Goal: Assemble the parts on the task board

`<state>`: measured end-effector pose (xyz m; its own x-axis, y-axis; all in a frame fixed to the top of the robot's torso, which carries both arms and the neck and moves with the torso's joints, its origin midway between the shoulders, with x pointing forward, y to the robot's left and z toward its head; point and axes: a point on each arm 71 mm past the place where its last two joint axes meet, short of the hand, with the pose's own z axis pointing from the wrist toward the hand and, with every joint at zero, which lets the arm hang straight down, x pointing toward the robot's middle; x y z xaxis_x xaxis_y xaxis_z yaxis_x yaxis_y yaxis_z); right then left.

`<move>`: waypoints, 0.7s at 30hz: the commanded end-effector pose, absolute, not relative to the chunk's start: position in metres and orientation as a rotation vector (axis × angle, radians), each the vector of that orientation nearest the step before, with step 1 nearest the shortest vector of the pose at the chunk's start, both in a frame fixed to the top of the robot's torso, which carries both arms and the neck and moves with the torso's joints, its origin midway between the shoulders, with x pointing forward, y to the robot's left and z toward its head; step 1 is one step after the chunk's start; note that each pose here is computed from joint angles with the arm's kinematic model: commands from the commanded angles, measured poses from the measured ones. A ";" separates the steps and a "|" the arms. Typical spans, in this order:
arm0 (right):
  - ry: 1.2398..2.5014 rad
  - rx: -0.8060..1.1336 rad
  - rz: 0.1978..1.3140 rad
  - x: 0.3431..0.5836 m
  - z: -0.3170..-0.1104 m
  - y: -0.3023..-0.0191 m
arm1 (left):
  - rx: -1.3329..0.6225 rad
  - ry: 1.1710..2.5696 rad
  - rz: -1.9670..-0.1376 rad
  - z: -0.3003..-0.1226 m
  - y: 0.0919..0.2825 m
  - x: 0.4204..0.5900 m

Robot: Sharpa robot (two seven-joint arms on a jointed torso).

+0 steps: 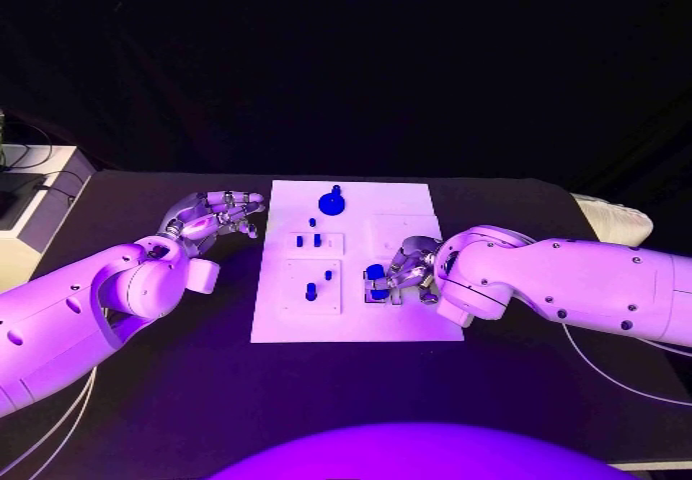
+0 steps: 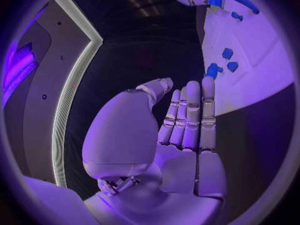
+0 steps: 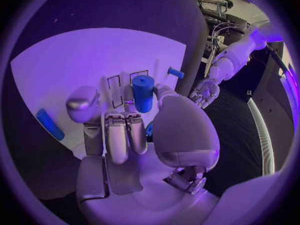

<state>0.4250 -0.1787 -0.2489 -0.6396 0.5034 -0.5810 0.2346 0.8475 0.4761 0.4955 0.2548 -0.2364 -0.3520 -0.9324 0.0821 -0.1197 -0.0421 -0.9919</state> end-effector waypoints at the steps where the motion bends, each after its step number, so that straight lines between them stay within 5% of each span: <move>1: 2.316 0.470 0.453 0.423 -0.253 -0.175 | -1.143 1.536 -1.493 -0.235 0.253 0.495; 21: 2.303 0.460 0.443 0.423 -0.254 -0.175 | -1.145 1.538 -1.491 -0.236 0.253 0.495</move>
